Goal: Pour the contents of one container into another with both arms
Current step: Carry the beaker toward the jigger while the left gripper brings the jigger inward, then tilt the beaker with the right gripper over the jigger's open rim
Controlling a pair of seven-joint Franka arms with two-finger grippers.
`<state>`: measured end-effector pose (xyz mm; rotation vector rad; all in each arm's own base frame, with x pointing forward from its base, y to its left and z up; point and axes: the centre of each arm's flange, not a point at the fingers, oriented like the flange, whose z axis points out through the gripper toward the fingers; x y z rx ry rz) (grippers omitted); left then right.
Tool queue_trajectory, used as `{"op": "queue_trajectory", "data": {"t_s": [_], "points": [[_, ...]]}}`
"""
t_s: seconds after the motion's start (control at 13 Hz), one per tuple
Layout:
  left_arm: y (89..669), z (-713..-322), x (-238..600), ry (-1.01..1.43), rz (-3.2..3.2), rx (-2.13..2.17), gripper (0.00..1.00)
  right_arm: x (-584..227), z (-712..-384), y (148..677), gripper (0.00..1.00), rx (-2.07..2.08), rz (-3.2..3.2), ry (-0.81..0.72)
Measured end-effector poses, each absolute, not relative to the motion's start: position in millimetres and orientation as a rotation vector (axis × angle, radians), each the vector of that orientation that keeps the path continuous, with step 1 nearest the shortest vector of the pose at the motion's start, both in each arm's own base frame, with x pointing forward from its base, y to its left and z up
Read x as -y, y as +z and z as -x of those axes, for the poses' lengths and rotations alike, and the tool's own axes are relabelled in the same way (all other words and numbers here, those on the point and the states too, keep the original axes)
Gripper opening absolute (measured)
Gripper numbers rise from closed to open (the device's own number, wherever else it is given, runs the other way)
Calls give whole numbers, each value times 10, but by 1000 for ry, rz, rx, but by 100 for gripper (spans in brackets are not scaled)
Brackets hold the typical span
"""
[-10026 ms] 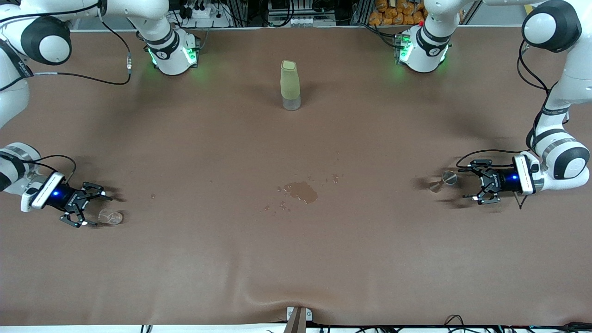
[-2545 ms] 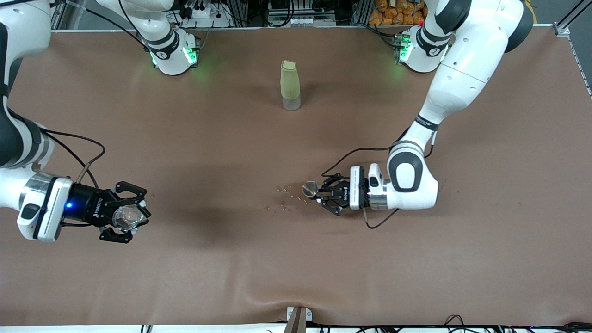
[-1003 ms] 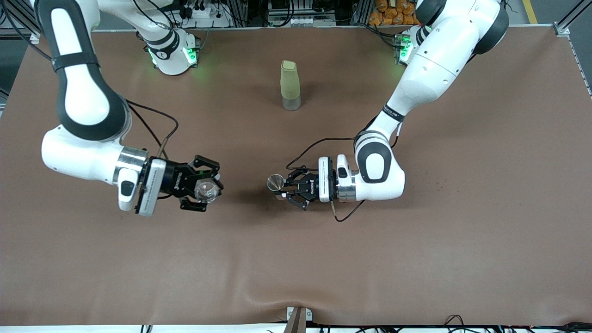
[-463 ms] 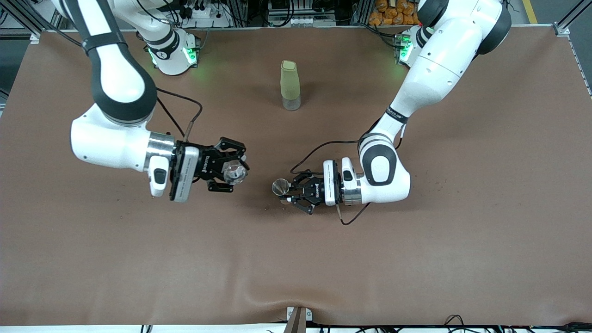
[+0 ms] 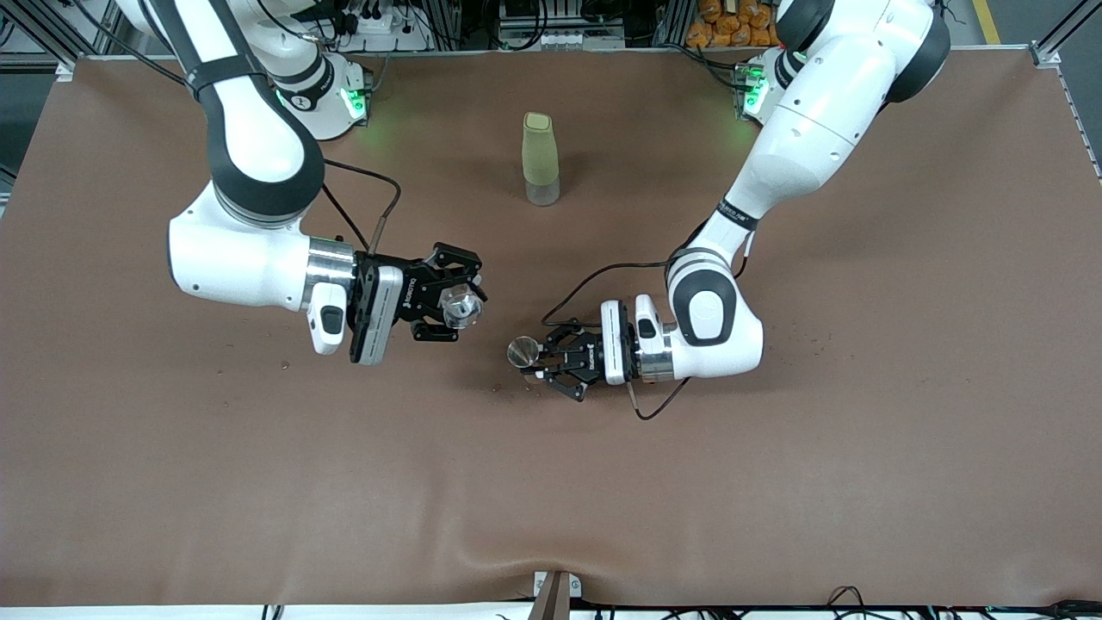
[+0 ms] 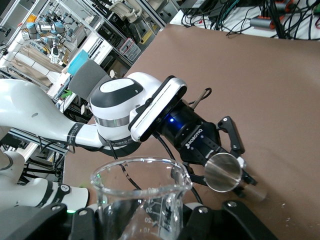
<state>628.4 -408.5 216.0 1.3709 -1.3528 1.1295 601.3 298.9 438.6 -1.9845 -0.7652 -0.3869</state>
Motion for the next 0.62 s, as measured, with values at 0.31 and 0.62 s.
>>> {"op": "queue_trajectory", "data": {"t_s": [0.31,0.62], "points": [[2224,-6277,4169,1142,-1362,1351,21,-3215,-5894,4379,15,734,1991,-327],[2244,-6239,4248,1146,-1357,1326,21,-3397,-5781,4321,15,695,2010,-275]]}}
